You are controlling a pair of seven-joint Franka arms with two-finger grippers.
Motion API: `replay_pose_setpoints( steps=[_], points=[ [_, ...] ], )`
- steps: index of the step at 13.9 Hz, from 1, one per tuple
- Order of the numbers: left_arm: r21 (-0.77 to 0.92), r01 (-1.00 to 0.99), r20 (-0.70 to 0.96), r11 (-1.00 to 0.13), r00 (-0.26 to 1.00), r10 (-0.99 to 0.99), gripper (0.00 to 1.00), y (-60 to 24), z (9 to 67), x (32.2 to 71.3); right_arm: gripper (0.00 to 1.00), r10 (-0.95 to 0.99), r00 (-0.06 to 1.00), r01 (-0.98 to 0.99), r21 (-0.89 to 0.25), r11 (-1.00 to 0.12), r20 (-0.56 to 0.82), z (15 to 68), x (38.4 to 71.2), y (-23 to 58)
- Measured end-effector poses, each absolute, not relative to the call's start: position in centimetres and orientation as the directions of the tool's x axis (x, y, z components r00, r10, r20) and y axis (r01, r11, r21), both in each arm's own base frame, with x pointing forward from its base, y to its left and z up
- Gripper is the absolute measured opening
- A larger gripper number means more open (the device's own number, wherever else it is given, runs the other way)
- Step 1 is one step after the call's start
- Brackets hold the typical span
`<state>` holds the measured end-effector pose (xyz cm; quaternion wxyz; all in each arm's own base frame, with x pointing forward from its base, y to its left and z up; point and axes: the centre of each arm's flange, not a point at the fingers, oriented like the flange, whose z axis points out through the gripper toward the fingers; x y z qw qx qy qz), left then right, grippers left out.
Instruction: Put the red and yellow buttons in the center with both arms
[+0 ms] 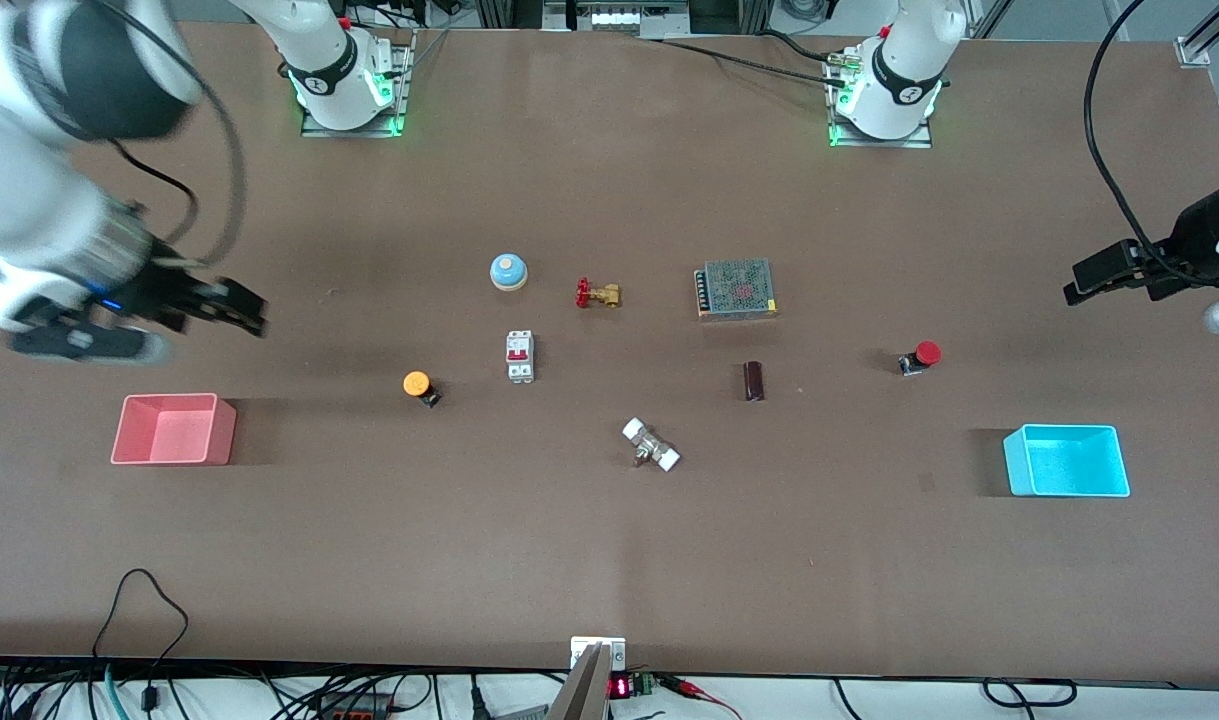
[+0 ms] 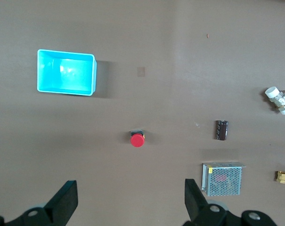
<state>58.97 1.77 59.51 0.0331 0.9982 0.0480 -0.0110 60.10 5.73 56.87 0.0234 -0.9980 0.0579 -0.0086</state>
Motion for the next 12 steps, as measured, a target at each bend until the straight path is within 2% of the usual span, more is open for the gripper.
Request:
replay_pose_setpoints(
  steps=[3, 12],
  points=[
    [0.066, 0.092, -0.024, -0.994, 0.996, 0.090, 1.00, 1.7, 59.7, 58.6, 1.00, -0.187, 0.982, -0.186, -0.069, -0.980, 0.018, 60.5, 59.3, 0.4],
    [0.051, 0.062, -0.025, -0.997, 0.998, 0.061, 1.00, 1.9, 59.6, 58.5, 1.00, -0.163, 0.986, -0.165, -0.052, -0.985, -0.041, 60.0, 58.7, 1.6]
  ],
)
